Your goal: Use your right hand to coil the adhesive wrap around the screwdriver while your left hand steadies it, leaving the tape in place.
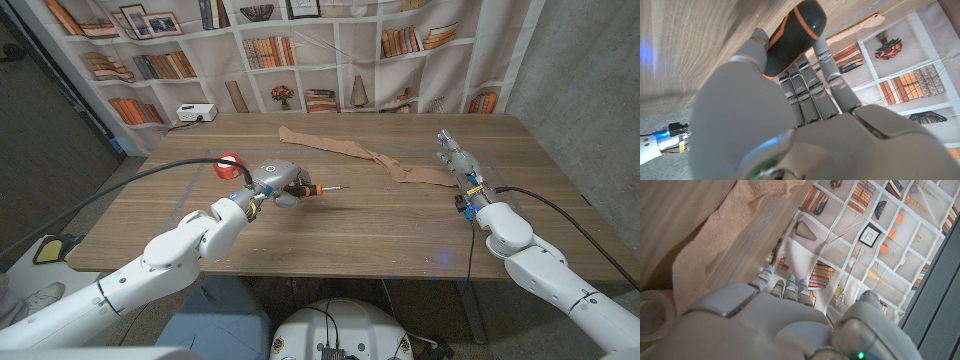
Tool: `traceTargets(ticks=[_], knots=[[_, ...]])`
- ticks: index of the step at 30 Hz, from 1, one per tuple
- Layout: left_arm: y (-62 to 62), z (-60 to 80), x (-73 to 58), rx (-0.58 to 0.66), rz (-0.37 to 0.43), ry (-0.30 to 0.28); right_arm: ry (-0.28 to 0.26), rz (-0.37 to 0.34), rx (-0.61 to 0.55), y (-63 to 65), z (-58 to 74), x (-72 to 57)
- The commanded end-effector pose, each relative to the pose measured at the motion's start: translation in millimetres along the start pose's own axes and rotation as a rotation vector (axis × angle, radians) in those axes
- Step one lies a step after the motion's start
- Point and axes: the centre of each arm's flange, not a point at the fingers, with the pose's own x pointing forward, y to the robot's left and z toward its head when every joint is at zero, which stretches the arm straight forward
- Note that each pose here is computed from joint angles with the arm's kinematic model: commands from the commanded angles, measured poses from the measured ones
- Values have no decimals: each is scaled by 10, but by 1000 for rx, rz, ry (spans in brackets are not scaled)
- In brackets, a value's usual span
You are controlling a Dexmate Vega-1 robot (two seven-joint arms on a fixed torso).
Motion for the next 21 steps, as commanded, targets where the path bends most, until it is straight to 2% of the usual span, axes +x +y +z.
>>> traceTargets(ticks=[1, 7, 14, 21], knots=[[-36, -32, -6, -42, 44, 57, -6, 25, -133, -16, 113, -14], [-57, -47, 5, -63, 58, 68, -10, 31, -189, -51, 180, -17], [-91, -74, 27, -71, 67, 74, -35, 26, -308, -78, 285, -34], [-112, -81, 59, -78, 79, 78, -5, 38, -454, -154, 379, -25]])
